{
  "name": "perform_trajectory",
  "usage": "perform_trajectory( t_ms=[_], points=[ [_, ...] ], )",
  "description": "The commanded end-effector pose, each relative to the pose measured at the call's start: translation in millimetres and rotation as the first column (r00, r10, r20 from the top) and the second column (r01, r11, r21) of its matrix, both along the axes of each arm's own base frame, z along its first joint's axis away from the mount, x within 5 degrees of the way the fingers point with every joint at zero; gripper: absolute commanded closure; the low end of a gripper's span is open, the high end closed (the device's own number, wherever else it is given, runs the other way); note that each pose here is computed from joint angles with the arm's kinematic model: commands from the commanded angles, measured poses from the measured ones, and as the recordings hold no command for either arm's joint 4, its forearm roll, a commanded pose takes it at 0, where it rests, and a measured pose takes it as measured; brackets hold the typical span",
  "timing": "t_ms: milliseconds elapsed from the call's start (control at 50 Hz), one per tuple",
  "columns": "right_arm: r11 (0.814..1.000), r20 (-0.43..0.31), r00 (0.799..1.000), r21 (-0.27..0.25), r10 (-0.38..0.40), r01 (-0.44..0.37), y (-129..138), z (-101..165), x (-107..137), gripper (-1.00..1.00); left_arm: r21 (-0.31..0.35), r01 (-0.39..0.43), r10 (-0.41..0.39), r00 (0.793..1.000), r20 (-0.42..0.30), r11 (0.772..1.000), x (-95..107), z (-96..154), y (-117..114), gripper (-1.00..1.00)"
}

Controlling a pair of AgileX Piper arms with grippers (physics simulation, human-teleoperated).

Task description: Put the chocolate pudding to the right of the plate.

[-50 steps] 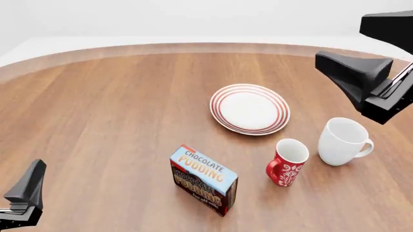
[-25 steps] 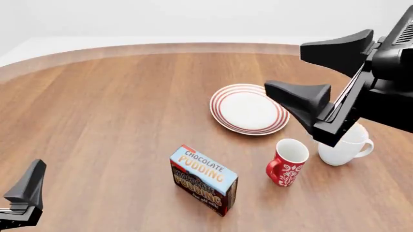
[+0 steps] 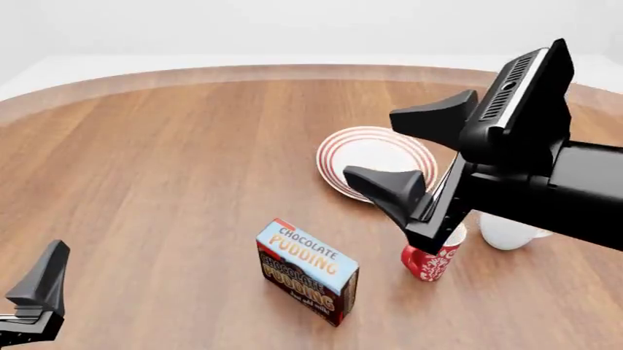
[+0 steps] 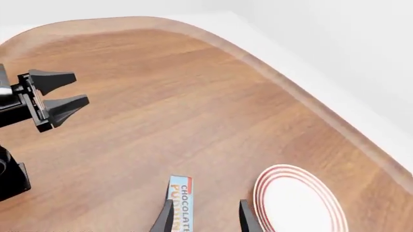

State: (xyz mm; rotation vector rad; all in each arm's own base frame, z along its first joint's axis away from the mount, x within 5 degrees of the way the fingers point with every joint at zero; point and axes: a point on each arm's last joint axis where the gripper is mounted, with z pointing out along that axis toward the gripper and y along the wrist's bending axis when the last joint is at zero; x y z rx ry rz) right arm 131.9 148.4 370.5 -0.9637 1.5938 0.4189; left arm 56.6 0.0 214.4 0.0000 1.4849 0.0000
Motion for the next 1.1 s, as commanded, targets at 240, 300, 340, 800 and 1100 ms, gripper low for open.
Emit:
perform_trajectory(
  t_ms=[240,300,340,800,1100],
  points=[
    [1.0,-0.067,0.997,-0.015,0.025,-0.026,22,-25,9,-1.0,0.0,0.0,0.0,1.0,0.0,1.0,0,0,0,-1.0],
    [1.0,-0.084,0.996,-0.013,0.017,-0.018,25,-31,12,-1.0,0.0,0.0,0.0,1.0,0.0,1.0,0,0,0,-1.0],
    [1.0,-0.13,0.991,0.013,0.03,-0.029,32,-33,9,-1.0,0.0,0.0,0.0,1.0,0.0,1.0,0,0,0,-1.0],
    [0.999,-0.18,0.983,0.027,0.037,-0.033,31,-46,2,-1.0,0.0,0.0,0.0,1.0,0.0,1.0,0,0,0,-1.0],
    [1.0,-0.208,0.978,0.026,0.017,-0.012,30,-57,4,-1.0,0.0,0.0,0.0,1.0,0.0,1.0,0,0,0,-1.0]
  ],
)
